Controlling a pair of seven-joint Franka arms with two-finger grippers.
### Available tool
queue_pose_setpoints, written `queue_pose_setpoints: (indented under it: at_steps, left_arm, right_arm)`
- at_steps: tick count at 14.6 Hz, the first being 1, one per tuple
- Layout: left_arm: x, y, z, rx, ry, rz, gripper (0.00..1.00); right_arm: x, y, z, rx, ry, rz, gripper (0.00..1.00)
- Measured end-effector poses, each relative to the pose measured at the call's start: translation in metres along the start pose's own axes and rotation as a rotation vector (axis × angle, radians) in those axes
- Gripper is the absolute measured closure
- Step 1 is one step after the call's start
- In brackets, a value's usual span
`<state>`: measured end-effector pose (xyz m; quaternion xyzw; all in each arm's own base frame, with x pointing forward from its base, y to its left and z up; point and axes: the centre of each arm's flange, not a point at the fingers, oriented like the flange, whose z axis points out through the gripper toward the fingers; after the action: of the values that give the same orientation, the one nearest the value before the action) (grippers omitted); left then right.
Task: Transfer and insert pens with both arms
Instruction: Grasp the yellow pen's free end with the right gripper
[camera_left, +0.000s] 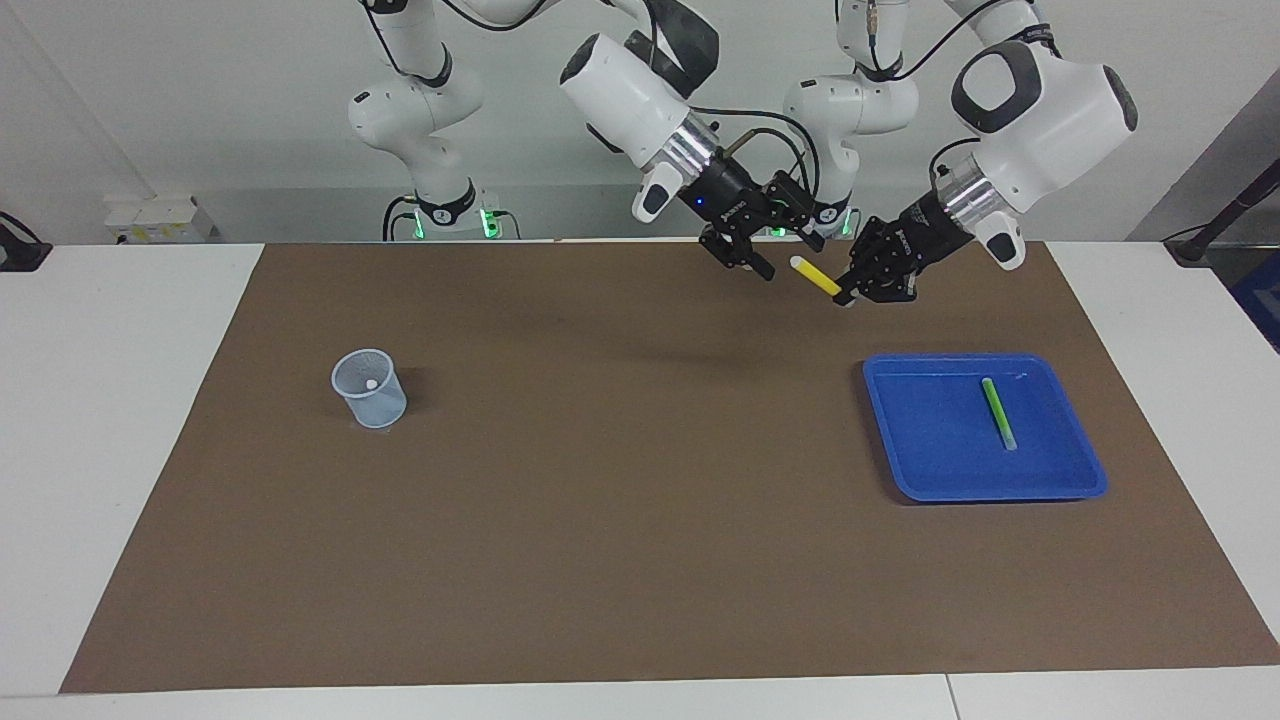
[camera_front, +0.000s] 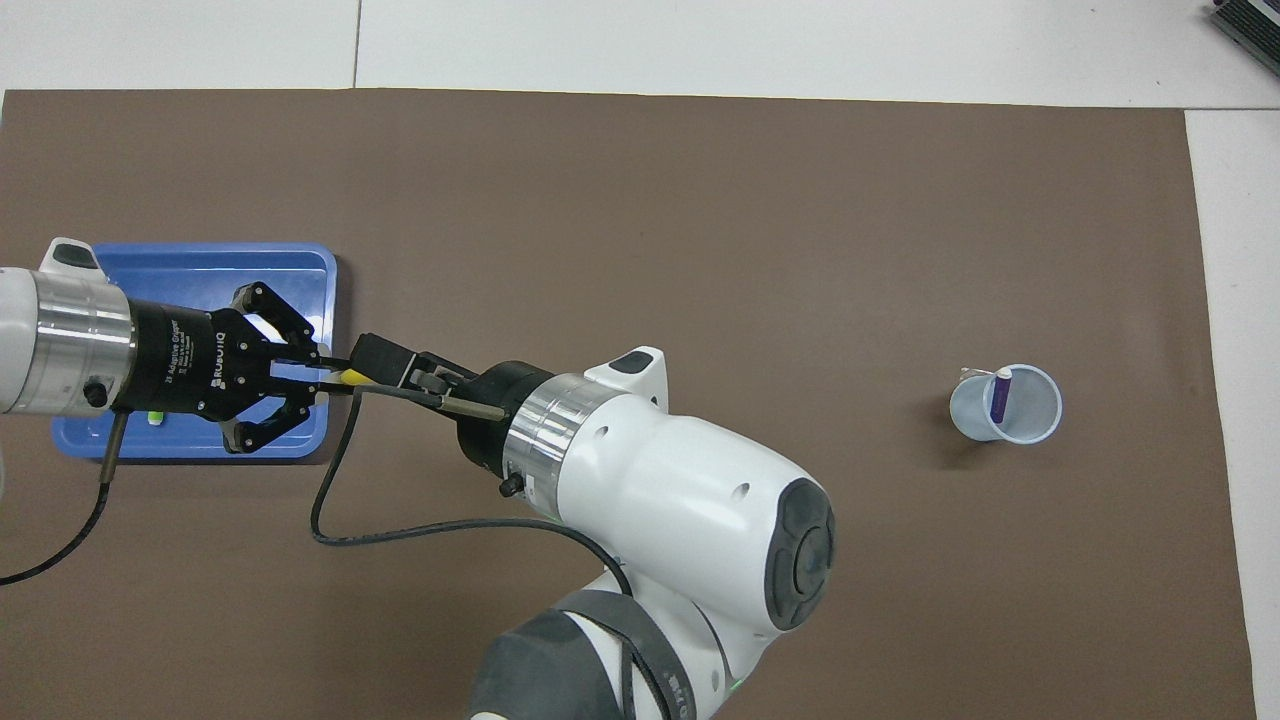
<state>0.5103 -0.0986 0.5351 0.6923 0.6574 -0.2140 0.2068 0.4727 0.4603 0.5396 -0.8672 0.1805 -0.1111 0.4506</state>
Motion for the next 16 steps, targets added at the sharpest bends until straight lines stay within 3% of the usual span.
queue_pose_setpoints:
  at_steps: [2, 5, 6, 8, 10, 15, 16]
  left_arm:
    - [0.0, -0.002, 0.001, 0.002, 0.001, 0.0, 0.83]
    - [-0.007, -0.006, 0.006, 0.013, 0.001, 0.012, 0.83]
    - [-0.009, -0.007, 0.008, 0.015, 0.001, 0.015, 0.83]
    - [-0.009, -0.008, 0.008, 0.015, 0.002, 0.015, 0.83]
    - [-0.01, -0.008, 0.007, 0.014, 0.002, 0.016, 0.83]
    - [-0.01, -0.009, 0.006, 0.012, 0.002, 0.017, 0.83]
    - [-0.01, -0.009, 0.006, 0.012, 0.002, 0.017, 0.83]
  right_arm:
    - [-0.007, 0.002, 0.01, -0.014, -0.01, -0.024, 0.2]
    - [-0.005, 0.002, 0.018, -0.02, -0.01, -0.046, 0.2]
    - [-0.005, 0.002, 0.018, -0.021, -0.01, -0.052, 0.28]
    - [-0.005, 0.001, 0.019, -0.027, -0.006, -0.089, 0.31]
    - [-0.006, 0.0, 0.019, -0.034, -0.001, -0.119, 0.49]
    - [-0.006, 0.001, 0.021, -0.041, 0.0, -0.13, 0.5]
    - [-0.006, 0.002, 0.022, -0.042, -0.001, -0.13, 0.56]
